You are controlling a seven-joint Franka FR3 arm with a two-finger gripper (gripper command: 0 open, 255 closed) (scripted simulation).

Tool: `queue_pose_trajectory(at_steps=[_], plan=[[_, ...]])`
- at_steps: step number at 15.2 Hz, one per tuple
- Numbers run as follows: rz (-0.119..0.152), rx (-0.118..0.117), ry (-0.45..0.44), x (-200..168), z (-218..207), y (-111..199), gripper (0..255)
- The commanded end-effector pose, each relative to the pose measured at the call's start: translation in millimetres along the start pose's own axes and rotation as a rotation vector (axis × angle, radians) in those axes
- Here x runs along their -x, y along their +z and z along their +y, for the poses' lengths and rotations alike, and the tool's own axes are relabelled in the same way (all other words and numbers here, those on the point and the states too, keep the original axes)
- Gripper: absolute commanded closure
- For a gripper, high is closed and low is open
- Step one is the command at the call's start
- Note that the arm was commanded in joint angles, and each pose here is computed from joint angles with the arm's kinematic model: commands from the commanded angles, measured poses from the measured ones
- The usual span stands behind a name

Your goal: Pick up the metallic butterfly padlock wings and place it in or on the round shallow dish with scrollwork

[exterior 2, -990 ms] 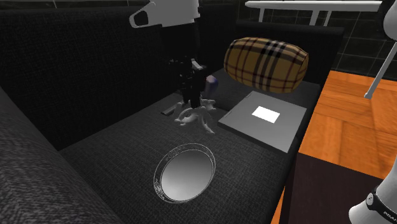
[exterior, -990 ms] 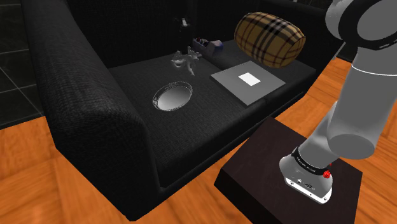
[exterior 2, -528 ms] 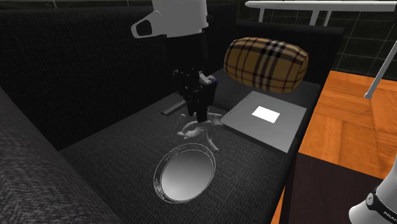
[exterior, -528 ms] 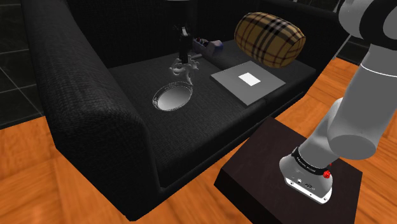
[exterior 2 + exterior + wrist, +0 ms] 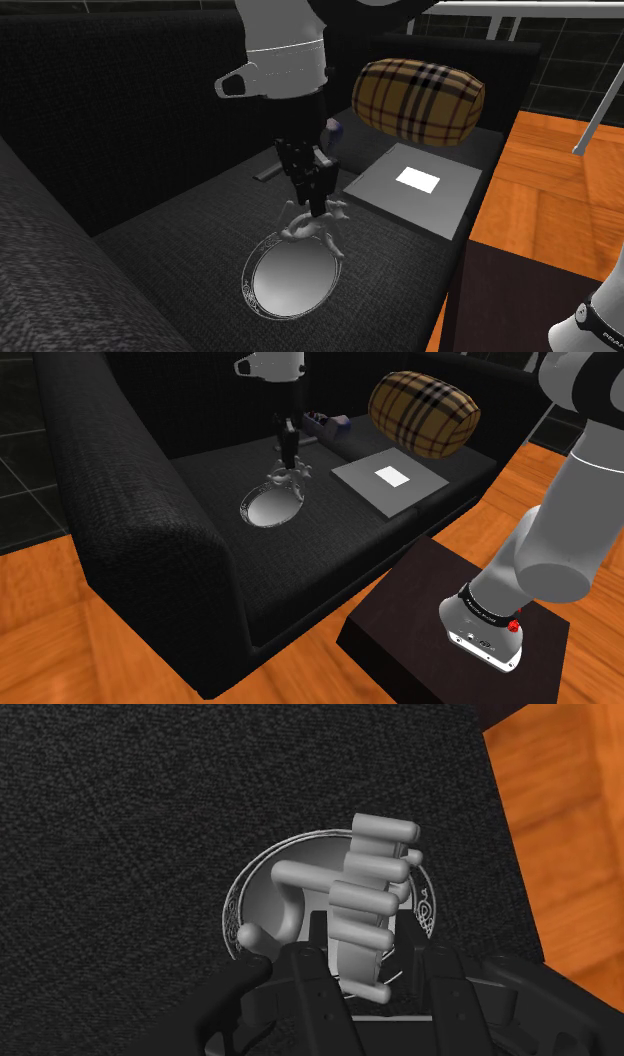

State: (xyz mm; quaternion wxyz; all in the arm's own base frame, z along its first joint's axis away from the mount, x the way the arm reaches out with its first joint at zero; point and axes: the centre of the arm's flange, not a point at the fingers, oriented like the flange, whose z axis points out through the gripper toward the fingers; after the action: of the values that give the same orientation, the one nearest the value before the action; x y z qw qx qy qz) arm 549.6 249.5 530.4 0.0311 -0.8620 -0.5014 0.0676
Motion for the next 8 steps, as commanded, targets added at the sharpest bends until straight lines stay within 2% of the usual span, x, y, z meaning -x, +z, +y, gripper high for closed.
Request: queue_pose_trajectory(at_steps=[1, 6, 8], plan=[[0.0, 0.0, 0.0, -1.2, 1.0, 9.7, 255], [0.0, 0.0, 0.0, -3.4, 4.1, 35.3, 255], [0.0, 0.0, 0.0, -3.4, 4.1, 35.3, 255]])
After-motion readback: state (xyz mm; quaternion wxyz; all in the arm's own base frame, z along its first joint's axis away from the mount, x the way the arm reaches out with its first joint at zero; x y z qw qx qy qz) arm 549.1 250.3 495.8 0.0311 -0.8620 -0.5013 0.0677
